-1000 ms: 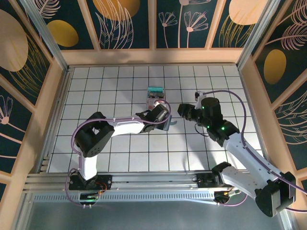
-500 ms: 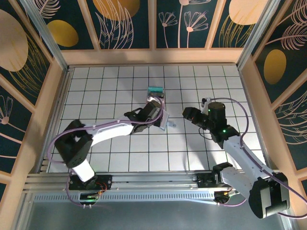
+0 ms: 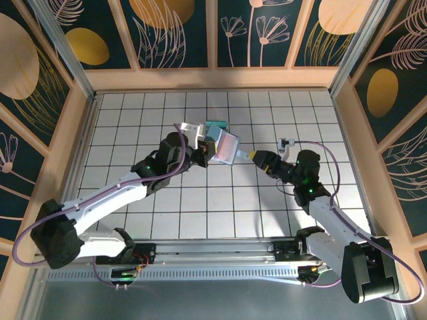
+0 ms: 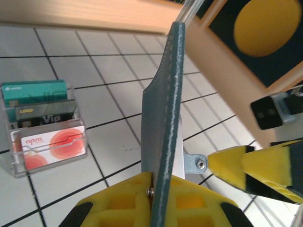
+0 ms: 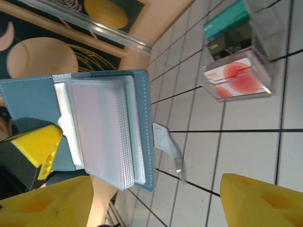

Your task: Take the credit cards out of the card holder

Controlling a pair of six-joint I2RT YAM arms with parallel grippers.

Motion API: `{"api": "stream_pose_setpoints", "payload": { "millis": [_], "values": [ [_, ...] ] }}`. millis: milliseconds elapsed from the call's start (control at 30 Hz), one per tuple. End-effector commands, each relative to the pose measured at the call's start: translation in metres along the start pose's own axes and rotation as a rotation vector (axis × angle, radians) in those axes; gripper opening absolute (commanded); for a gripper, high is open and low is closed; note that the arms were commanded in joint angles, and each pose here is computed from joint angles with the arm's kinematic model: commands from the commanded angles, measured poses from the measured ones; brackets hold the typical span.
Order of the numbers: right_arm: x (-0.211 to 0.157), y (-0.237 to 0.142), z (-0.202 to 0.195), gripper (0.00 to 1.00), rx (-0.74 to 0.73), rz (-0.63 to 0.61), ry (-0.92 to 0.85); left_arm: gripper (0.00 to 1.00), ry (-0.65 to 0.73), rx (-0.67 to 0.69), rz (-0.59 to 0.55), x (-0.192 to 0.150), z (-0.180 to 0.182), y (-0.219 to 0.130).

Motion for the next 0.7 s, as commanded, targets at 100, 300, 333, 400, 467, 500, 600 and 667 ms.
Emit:
{"api": "stream_pose_setpoints", "payload": {
  "millis": [100,300,333,400,467,500,600,667],
  "values": [
    [0.009,0.0,0.034,0.71,0.185,-0.019,-0.102,0.0,-0.065,-0.214,-0.084,0.019,-0.028,-0.024],
    [0.009,0.014,0.054,0.71,0.238,0.015,-0.175,0.0,-0.114,-0.305,-0.109,0.022,-0.035,-0.037],
    [0.009,0.015,0.055,0.71,0.242,0.014,-0.18,0.0,-0.119,-0.321,-0.117,0.023,-0.036,-0.039],
    [0.011,0.015,0.058,0.69,0.262,0.008,-0.187,0.0,-0.128,-0.344,-0.124,0.023,-0.038,-0.042],
    [0.012,0.015,0.063,0.66,0.295,0.002,-0.199,0.0,-0.144,-0.354,-0.126,0.022,-0.037,-0.042],
    [0.014,0.014,0.066,0.63,0.311,-0.003,-0.204,0.0,-0.155,-0.365,-0.126,0.022,-0.038,-0.043],
    [0.015,0.015,0.071,0.53,0.348,0.003,-0.209,0.0,-0.178,-0.39,-0.125,0.019,-0.037,-0.043],
    [0.015,0.015,0.073,0.46,0.371,0.004,-0.21,0.0,-0.19,-0.398,-0.125,0.018,-0.037,-0.043]
  ]
}}
Point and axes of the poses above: each hand's point on the last joint's axis, 136 mm out from that joint toward the fingers, its own y axis out along the fingers, its own z axis along the line the jaws close on, x = y × z, the point moved 5 cm from there along -y, back along the fingers, and after that the axes turned 10 degrees about -y, right-handed, at the moved point
